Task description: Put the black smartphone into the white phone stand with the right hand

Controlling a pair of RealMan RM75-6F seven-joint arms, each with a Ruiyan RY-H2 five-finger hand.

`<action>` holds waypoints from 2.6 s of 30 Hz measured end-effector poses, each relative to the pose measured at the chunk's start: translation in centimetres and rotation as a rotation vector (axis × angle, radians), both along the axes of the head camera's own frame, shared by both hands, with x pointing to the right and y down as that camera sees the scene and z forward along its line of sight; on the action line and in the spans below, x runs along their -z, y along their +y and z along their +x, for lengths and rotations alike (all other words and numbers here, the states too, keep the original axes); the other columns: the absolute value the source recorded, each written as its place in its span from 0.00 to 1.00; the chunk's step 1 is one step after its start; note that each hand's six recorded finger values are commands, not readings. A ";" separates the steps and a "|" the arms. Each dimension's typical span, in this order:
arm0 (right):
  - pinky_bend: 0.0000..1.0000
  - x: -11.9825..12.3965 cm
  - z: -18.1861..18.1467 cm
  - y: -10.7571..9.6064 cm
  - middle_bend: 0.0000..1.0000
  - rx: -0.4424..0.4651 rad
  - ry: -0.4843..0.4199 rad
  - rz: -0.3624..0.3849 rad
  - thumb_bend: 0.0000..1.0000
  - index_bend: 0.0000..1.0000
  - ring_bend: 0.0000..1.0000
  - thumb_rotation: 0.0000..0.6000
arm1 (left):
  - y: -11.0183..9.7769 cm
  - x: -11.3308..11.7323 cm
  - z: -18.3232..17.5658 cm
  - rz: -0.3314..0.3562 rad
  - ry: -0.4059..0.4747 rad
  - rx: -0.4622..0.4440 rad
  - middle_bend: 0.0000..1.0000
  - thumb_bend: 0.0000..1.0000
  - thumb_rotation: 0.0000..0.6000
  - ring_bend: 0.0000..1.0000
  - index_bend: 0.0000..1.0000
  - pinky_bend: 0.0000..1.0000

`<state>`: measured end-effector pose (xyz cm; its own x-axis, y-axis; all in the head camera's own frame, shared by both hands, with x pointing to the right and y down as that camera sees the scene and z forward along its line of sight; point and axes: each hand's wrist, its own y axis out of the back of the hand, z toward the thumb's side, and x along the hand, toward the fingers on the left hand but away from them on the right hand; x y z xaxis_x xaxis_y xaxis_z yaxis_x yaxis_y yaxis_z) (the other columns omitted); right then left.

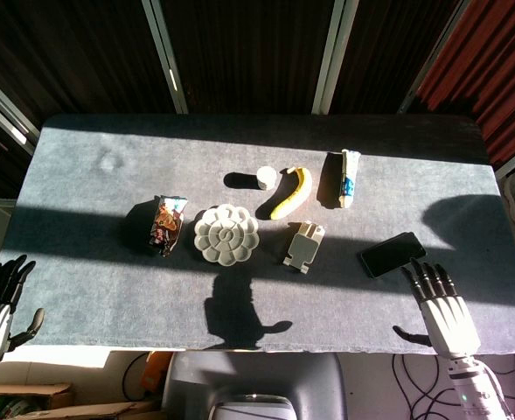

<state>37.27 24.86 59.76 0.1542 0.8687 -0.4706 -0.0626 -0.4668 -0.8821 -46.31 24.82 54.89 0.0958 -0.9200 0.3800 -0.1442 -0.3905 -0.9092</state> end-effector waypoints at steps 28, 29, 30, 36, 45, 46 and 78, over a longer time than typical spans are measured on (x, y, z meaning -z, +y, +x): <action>0.01 -9.1 3.7 -13.4 0.03 0.346 0.461 -0.215 0.19 0.05 0.00 1.00 | -0.8 -0.7 -0.2 -0.013 -0.007 0.023 0.00 0.41 1.00 0.00 0.00 0.00; 0.01 -9.4 3.9 -13.9 0.04 0.350 0.481 -0.221 0.19 0.06 0.00 1.00 | -0.8 -0.8 -0.2 -0.014 -0.008 0.024 0.00 0.41 1.00 0.00 0.00 0.00; 0.02 -9.9 3.8 -14.5 0.05 0.357 0.500 -0.228 0.19 0.08 0.00 1.00 | -0.9 -0.8 -0.2 -0.014 -0.010 0.025 0.00 0.41 1.00 0.00 0.00 0.00; 0.06 -11.2 3.2 -15.1 0.11 0.395 0.538 -0.227 0.19 0.17 0.00 1.00 | -0.9 -0.9 -0.2 -0.014 -0.015 0.030 0.00 0.40 1.00 0.00 0.00 0.00; 0.09 -13.2 3.6 -14.4 0.14 0.432 0.592 -0.257 0.19 0.25 0.00 1.00 | -1.0 -0.9 -0.3 -0.014 -0.016 0.037 0.00 0.40 1.00 0.00 0.00 0.00; 0.09 -13.4 3.6 -14.3 0.15 0.433 0.593 -0.259 0.19 0.26 0.00 1.00 | -1.0 -0.9 -0.3 -0.015 -0.016 0.036 0.00 0.40 1.00 0.00 0.00 0.00; 0.22 -15.5 2.8 -13.8 0.37 0.431 0.521 -0.256 0.32 0.62 0.15 1.00 | -0.8 -1.1 -0.1 -0.034 -0.006 0.020 0.00 0.40 1.00 0.00 0.00 0.00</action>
<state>40.03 11.11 75.22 0.1589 0.6337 -0.7571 -0.6703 -0.4937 -0.5540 -46.36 24.01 55.95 0.0756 -0.9083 0.4115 -0.1469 -0.4183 -0.8964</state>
